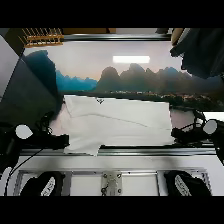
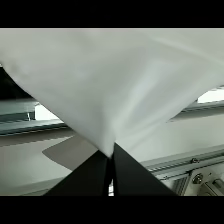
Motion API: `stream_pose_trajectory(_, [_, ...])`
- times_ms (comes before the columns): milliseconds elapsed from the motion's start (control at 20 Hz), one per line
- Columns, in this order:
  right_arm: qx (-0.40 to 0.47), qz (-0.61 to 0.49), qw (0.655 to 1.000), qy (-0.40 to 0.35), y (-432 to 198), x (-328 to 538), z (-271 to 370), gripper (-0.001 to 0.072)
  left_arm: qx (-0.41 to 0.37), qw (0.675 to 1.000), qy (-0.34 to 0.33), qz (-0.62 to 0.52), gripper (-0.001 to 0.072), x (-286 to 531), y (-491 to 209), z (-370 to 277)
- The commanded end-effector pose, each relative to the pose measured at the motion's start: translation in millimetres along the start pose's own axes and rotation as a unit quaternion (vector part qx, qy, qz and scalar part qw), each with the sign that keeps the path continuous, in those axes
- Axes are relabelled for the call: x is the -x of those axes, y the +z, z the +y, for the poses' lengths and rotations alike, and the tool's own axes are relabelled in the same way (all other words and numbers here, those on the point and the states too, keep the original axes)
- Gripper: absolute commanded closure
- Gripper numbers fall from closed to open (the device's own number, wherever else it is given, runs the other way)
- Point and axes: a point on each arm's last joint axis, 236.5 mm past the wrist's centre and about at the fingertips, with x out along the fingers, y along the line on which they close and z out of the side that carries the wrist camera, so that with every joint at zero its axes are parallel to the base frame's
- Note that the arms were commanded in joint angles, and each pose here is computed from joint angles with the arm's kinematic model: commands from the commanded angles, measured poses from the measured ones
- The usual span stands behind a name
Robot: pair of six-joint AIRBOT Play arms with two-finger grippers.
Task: Fold the clothes and pants, and hang the long-sleeved shirts on hangers.
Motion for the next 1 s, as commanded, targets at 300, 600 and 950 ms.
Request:
stream_pose_trajectory(300, [0.003, 0.020, 1.000, 0.000, 55, 15, 17, 0.0707, -0.076, 0.997, 0.004, -0.028, 0.0700, 30, 103, -33])
stream_pose_trajectory(600, [-0.001, 0.016, 1.000, 0.011, 114, 9, 34, 0.0706, -0.080, 0.996, 0.004, -0.040, 0.0699, 19, 193, -39])
stream_pose_trajectory(950, [-0.032, -0.033, 0.995, 0.084, 173, -14, 73, 0.0703, -0.072, 0.997, -0.001, -0.033, 0.0699, -3, 254, -34])
